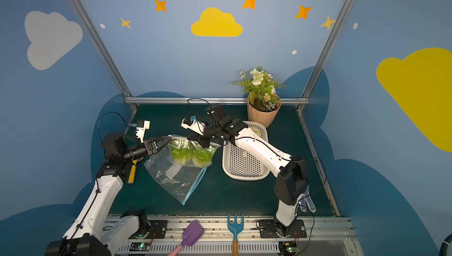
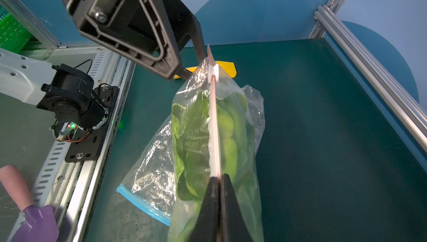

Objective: Open the zip-top bag and take out the chinese cabbages
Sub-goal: Adjust the zipper food storage bag at the center of the board.

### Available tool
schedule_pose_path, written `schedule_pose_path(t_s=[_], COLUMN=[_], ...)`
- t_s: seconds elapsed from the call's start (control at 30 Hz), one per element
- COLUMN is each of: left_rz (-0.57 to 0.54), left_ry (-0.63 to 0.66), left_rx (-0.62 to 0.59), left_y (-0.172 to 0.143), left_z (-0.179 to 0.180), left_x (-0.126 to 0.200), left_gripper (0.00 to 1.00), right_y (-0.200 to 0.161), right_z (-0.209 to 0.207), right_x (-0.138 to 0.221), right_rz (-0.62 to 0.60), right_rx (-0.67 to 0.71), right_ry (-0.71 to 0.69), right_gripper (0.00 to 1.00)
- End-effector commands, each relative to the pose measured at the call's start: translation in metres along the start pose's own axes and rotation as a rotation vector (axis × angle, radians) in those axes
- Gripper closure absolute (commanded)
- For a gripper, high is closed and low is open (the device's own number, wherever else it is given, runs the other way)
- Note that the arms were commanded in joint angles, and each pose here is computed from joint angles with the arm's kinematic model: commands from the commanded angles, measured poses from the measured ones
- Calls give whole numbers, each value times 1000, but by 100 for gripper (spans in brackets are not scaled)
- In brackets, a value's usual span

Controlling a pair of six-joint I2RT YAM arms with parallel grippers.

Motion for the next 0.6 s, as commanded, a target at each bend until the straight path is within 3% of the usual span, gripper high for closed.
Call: schedule_pose_path(t_s=[0.0,0.4,0.57], left_rz=[-14,-48,-59], left_ry=[-22,27,35], left_rx=[-51,-90,-95], left_y=[2,2,4], left_z=[-10,-15,-15], left_x=[2,9,11], left_gripper=[47,50,57], right_y=[17,13,10], right_z=[-1,-4,-6], right_x=[3,6,5], right_rz=[-72,-71,-68], right_rx=[17,-17,-30], right_ry=[29,66,78], right_gripper=[100,100,100])
Point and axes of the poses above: each gripper's point midway between its finger pads, its own x axis back along the fingers, its own z axis along the line the jaws close on, y = z × x, the point moved 6 cm from there along x, back along the fingers, and after that the axes turned 7 degrees about -x, right-handed, at the moved point
